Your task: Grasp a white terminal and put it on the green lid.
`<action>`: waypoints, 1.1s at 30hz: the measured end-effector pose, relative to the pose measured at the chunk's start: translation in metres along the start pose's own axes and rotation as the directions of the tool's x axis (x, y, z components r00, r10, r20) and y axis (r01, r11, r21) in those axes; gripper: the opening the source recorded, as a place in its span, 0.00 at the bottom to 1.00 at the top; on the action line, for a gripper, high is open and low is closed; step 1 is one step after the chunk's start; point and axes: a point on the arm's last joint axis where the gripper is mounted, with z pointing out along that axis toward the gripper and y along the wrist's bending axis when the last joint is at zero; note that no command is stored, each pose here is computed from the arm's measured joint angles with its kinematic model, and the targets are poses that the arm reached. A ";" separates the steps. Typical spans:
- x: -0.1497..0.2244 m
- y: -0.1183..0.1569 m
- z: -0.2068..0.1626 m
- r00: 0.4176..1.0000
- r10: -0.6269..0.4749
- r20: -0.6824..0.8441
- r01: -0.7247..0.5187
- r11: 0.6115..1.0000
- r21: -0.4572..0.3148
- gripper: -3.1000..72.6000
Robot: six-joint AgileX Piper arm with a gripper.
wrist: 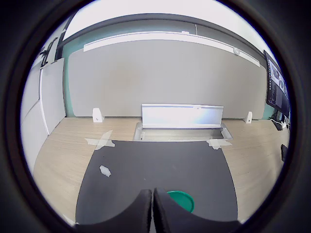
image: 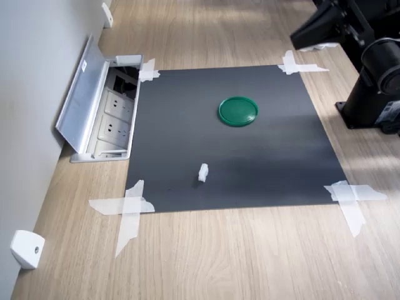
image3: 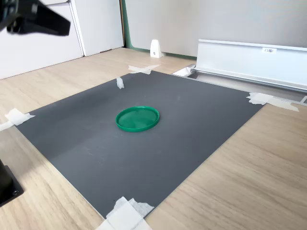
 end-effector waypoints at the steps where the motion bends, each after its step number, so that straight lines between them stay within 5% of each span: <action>1: -0.007 0.000 0.003 1.000 0.000 -0.026 0.000 1.000 -0.001 0.03; 9: -0.046 0.000 0.028 0.942 -0.040 -0.332 0.028 0.999 -0.041 0.03; 16: -0.066 -0.001 0.057 0.853 -0.200 -0.481 0.153 0.979 -0.136 0.03; 23: -0.075 -0.003 0.094 0.726 -0.391 -0.565 0.275 0.919 -0.282 0.08; 27: -0.082 -0.002 0.116 0.669 -0.475 -0.571 0.329 0.879 -0.346 0.23; 33: -0.101 0.016 0.139 0.619 -0.583 -0.527 0.407 0.811 -0.420 0.64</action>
